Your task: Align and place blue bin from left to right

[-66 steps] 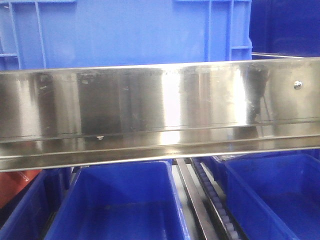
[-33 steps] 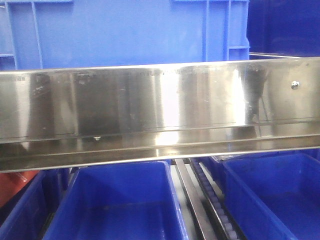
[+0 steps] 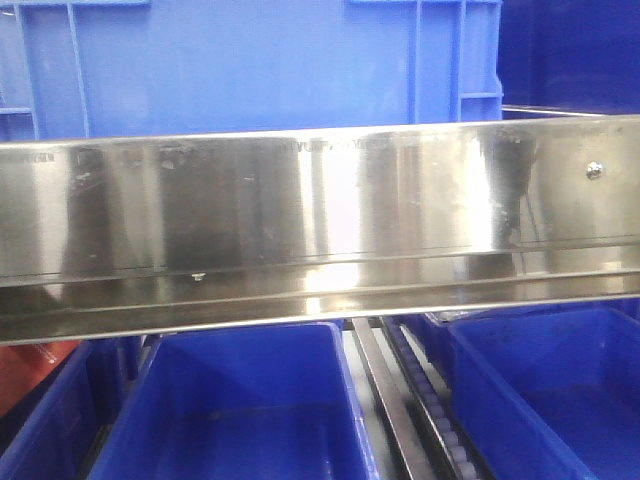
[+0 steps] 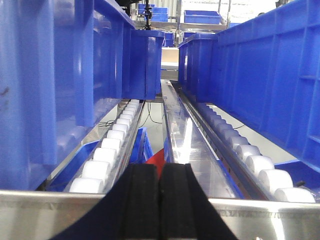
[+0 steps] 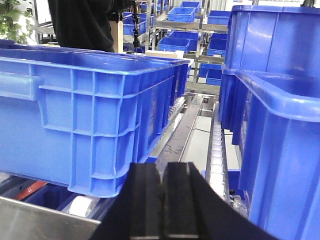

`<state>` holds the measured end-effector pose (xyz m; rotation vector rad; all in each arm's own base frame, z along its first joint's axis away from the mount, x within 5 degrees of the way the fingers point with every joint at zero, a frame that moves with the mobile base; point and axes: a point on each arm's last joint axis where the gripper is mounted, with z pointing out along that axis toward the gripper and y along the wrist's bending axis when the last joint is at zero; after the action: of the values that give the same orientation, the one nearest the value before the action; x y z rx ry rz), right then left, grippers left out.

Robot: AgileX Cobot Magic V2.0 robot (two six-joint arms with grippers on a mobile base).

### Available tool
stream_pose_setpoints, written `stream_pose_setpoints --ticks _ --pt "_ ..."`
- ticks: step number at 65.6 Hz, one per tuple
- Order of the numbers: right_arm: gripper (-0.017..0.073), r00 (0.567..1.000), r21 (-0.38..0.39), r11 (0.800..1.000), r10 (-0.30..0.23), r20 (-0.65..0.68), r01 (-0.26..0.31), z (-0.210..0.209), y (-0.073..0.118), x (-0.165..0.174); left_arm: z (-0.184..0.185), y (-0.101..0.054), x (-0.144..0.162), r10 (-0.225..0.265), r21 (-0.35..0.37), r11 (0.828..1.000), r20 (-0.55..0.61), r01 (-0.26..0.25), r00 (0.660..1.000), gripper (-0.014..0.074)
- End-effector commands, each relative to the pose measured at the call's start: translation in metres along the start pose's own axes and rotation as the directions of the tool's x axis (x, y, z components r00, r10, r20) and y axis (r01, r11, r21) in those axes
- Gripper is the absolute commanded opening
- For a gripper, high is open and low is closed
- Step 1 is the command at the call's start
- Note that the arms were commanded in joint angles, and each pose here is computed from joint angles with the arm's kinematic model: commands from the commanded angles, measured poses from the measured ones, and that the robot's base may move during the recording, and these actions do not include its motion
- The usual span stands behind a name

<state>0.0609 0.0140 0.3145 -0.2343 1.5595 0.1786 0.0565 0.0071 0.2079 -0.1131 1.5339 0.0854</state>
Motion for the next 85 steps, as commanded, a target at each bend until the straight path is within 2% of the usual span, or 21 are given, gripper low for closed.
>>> stream_pose_setpoints --ticks 1,25,33,41,46,53,71,75,78,85 --pt "-0.0162 0.999 0.002 1.0 -0.019 0.025 0.019 -0.001 0.0 -0.002 -0.001 0.0 -0.002 -0.005 -0.003 1.0 0.018 0.005 1.0 -0.0111" --pt "-0.0162 0.999 0.008 1.0 -0.017 0.03 0.017 -0.001 0.0 -0.003 -0.001 0.0 -0.002 -0.005 -0.003 1.0 0.018 0.005 1.0 -0.0111" --pt "-0.0162 0.997 0.081 0.996 0.047 -0.06 -0.042 0.0 -0.004 0.01 -0.001 0.0 -0.002 -0.005 -0.003 1.0 0.018 0.005 1.0 -0.0111" --pt "-0.0162 0.997 0.186 0.982 0.039 -0.062 -0.027 0.001 -0.009 0.024 -0.001 0.0 -0.002 -0.005 -0.003 1.0 0.018 0.005 1.0 -0.0111" --pt "-0.0162 0.998 0.248 0.967 0.057 -0.024 -0.05 -0.001 -0.012 0.035 -0.001 0.0 -0.002 -0.005 -0.003 1.0 0.018 0.005 1.0 -0.0111" --pt "-0.0162 0.998 0.301 0.952 0.063 -0.021 -0.054 -0.005 -0.014 0.058 -0.001 0.0 -0.002 -0.005 -0.003 1.0 0.018 0.005 1.0 -0.0111" --pt "-0.0162 0.998 0.312 0.949 0.065 -0.025 -0.054 -0.008 -0.011 0.113 -0.001 0.0 -0.002 -0.005 -0.003 1.0 0.018 0.005 1.0 -0.0111" --pt "-0.0162 0.999 0.312 0.949 0.05 0.019 -0.054 -0.008 -0.011 0.109 -0.001 0.0 -0.002 -0.005 -0.003 1.0 0.018 0.005 1.0 -0.0111" --pt "-0.0162 0.998 0.312 0.949 0.062 -0.018 -0.054 -0.008 -0.011 0.112 -0.001 0.0 -0.002 -0.005 -0.003 1.0 0.018 0.005 1.0 -0.0111" --pt "-0.0162 0.998 0.312 0.949 0.061 -0.014 -0.054 -0.008 -0.011 0.112 -0.001 0.0 -0.002 -0.005 -0.003 1.0 0.018 0.005 1.0 -0.0111"
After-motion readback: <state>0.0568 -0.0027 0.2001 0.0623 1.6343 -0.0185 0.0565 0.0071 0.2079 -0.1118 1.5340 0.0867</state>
